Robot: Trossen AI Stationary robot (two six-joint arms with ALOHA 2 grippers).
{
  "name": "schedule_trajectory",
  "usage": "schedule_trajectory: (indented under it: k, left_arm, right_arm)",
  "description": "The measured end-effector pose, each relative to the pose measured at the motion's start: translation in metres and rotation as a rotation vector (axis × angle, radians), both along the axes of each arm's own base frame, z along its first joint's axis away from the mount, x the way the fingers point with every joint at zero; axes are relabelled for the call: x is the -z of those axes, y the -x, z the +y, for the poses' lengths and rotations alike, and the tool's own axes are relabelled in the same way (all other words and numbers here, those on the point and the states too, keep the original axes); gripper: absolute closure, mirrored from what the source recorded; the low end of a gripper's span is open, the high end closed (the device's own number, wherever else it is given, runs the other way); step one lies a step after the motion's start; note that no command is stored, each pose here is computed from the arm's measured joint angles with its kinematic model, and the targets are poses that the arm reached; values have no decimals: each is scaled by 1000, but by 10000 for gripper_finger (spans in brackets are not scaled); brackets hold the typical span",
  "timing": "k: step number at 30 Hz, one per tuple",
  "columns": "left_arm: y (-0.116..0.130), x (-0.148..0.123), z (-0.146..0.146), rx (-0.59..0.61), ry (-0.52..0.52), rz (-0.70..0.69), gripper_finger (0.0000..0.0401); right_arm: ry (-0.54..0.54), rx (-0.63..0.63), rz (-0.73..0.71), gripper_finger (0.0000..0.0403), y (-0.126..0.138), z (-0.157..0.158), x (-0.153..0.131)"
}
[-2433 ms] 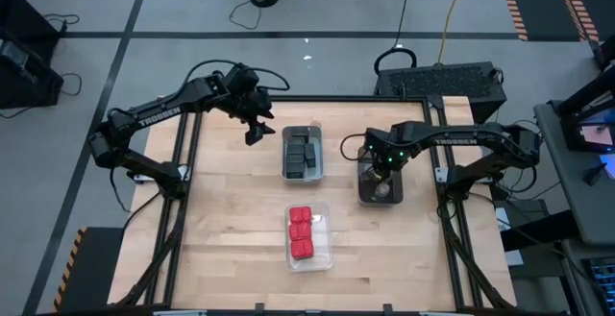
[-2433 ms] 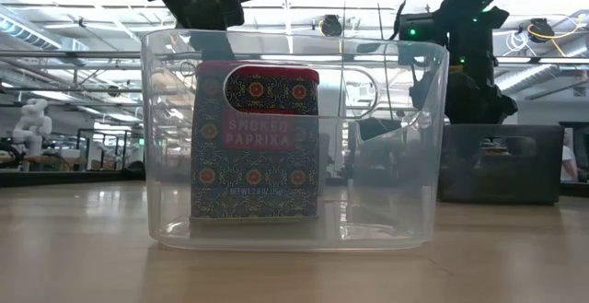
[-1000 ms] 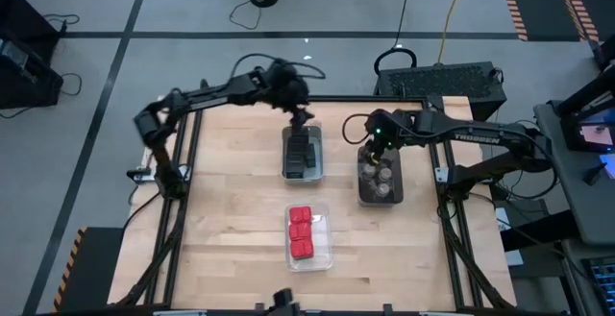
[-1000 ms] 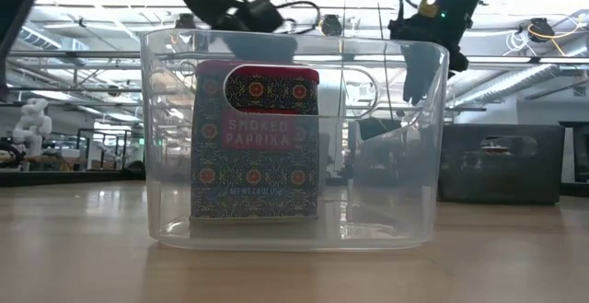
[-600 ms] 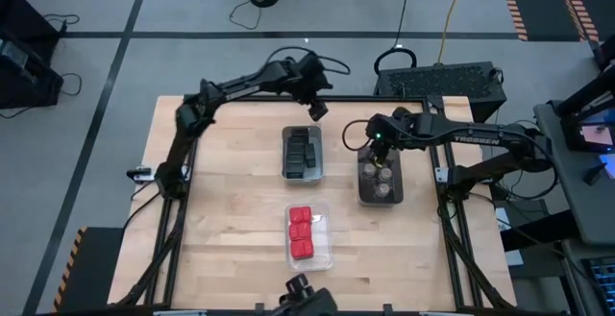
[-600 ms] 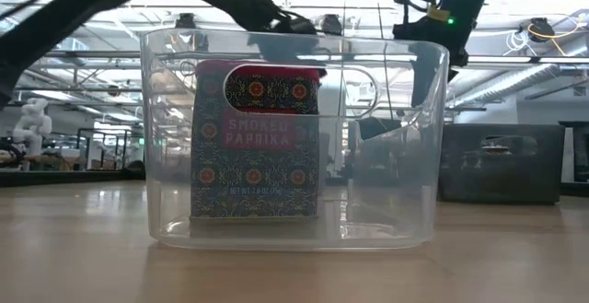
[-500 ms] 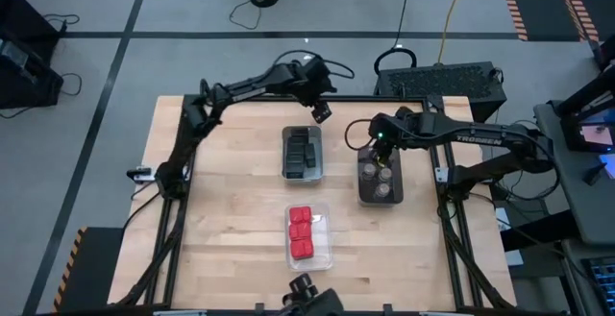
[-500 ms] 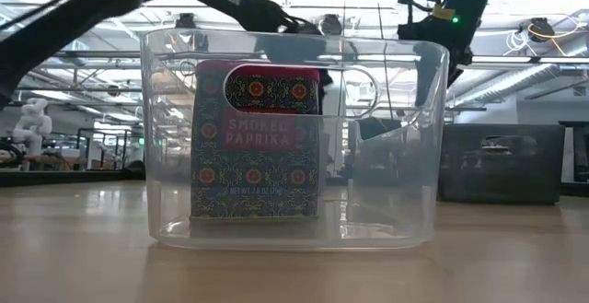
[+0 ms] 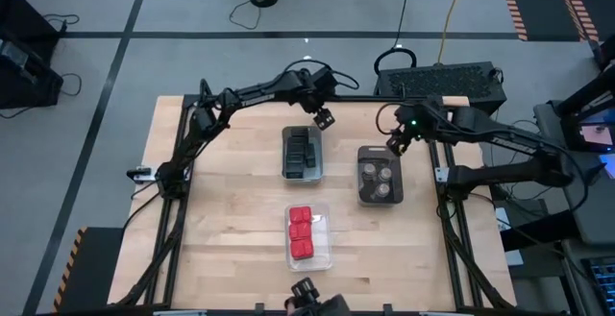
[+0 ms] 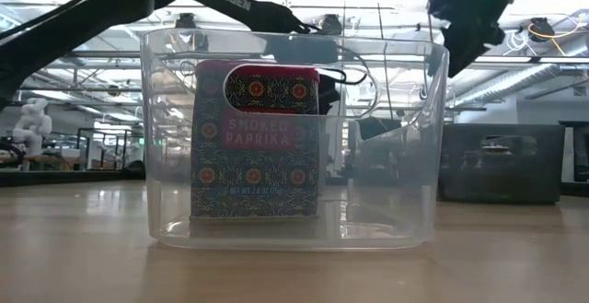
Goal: Sort spices by type
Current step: Put the brown spice bottle into the black bin
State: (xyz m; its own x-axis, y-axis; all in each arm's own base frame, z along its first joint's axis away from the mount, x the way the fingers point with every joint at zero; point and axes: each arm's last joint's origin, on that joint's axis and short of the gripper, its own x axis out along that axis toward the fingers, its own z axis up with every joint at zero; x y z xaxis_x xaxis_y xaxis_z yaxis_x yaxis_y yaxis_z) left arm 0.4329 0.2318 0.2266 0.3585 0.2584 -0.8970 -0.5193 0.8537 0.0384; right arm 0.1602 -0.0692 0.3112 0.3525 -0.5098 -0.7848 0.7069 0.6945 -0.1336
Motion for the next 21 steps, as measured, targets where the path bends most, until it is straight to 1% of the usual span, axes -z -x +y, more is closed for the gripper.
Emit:
schedule_trajectory:
  k: [4,9,13,18,21]
  left_arm:
    - [-2,5,3,-25,36,-25,141]
    - [-4,26,1,-19,83,42,141]
    - [-4,34,1,-19,97,70,141]
    - [-3,38,0,-17,109,94,141]
    - [-3,37,-1,13,97,98,141]
  right_arm:
    - [4,-1,-21,179,8,3,-4]
    - [4,0,-21,179,13,5,-6]
    - [3,0,-19,179,15,6,-7]
    - [-1,0,-7,179,16,6,-6]
    - [-1,0,-7,179,16,6,-6]
